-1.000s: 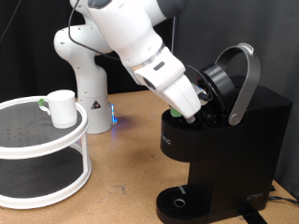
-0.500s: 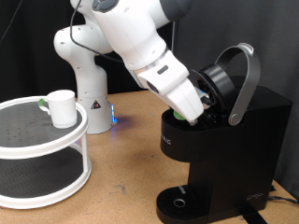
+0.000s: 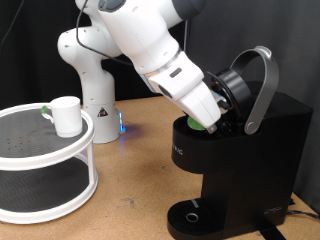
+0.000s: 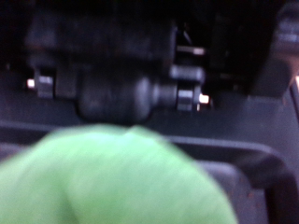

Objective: Make a cup of coffee with the keurig machine

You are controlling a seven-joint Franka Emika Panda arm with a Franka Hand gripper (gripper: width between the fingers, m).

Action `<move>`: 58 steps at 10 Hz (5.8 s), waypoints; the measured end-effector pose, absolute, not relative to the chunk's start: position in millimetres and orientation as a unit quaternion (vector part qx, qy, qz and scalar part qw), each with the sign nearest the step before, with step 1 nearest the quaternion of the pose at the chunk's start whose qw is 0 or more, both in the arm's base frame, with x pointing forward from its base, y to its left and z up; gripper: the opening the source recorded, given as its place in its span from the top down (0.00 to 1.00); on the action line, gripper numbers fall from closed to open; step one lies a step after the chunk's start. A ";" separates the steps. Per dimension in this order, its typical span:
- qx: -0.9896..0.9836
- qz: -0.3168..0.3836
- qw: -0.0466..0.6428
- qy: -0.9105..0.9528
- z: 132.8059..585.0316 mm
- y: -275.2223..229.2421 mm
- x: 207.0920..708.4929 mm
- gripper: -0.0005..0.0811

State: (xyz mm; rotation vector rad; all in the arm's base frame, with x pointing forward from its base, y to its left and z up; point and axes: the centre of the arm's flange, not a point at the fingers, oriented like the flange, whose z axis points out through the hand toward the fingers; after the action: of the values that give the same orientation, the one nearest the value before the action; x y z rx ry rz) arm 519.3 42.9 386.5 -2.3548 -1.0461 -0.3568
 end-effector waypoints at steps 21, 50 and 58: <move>-0.833 -0.096 0.305 -0.452 386.6 40.9 475.2 0.01; -0.854 -0.170 0.310 -0.382 411.1 4.5 506.8 0.01; -0.834 -0.229 0.352 -0.357 503.6 -22.1 491.8 0.01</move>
State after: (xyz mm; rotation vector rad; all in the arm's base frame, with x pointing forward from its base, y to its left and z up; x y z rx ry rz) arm 491.8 -22.1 503.6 -2.1597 -0.9236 -0.5939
